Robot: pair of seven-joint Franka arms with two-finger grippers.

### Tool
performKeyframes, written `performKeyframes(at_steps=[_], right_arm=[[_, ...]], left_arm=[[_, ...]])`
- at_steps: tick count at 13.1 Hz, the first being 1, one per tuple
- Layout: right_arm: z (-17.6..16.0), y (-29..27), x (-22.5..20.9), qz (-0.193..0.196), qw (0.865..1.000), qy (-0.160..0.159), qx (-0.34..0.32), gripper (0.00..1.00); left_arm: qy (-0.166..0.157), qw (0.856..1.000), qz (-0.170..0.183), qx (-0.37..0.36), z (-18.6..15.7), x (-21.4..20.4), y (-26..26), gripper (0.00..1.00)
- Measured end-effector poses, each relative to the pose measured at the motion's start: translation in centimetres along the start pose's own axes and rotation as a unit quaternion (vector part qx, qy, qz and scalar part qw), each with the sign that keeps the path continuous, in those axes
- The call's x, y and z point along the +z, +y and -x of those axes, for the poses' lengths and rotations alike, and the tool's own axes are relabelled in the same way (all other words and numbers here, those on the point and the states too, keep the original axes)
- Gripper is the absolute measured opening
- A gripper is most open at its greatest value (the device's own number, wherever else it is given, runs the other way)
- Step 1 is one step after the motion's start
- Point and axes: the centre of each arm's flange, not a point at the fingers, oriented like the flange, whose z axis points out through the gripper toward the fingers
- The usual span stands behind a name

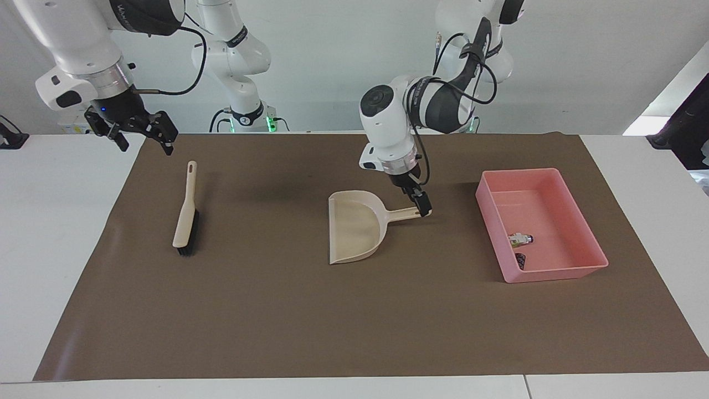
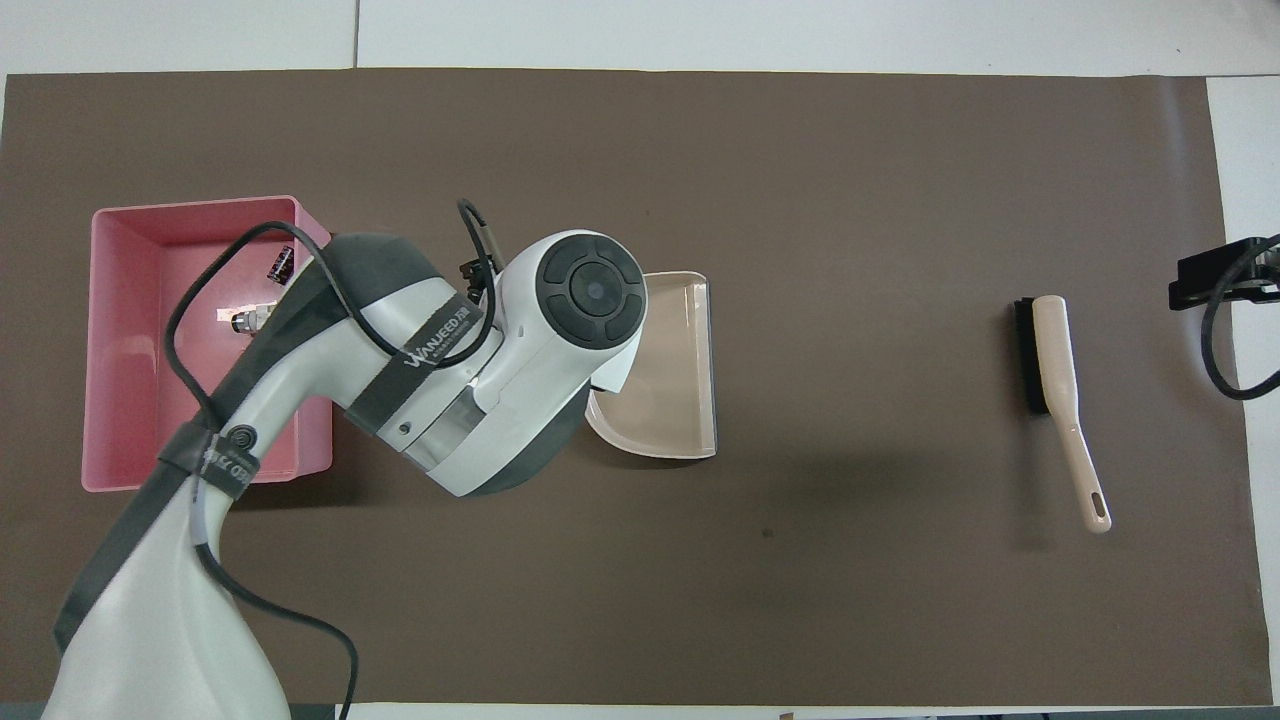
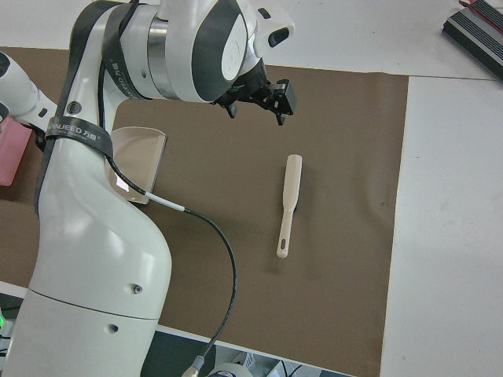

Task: Clean e-waste and dump in bin
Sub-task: 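Lower the dustpan onto the table and release it with the left gripper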

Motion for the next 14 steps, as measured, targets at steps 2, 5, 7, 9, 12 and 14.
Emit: performKeyframes(at_steps=[2,5,7,9,12,14], right_arm=[[0.0,0.0,0.1,0.000,1.000,-0.001,0.000,1.00],[0.0,0.0,0.2,0.000,1.000,-0.002,0.000,1.00],[0.0,0.0,0.2,0.000,1.000,-0.002,0.000,1.00],[0.0,0.0,0.2,0.000,1.000,-0.002,0.000,1.00],[0.0,0.0,0.2,0.000,1.000,-0.002,0.000,1.00],[0.0,0.0,0.2,0.000,1.000,-0.002,0.000,1.00]], left_arm=[[-0.029,0.992,0.019,-0.122,2.1,1.3,-2.0,1.00],[-0.052,0.941,0.099,-0.319,6.3,3.2,-7.2,1.00],[-0.042,0.899,0.147,-0.411,10.7,3.4,-11.9,1.00],[-0.011,0.860,0.178,-0.478,16.5,2.5,-16.7,1.00],[0.034,0.819,0.196,-0.538,23.5,0.0,-20.6,1.00],[0.066,0.812,0.194,-0.547,26.4,-2.3,-22.5,1.00]])
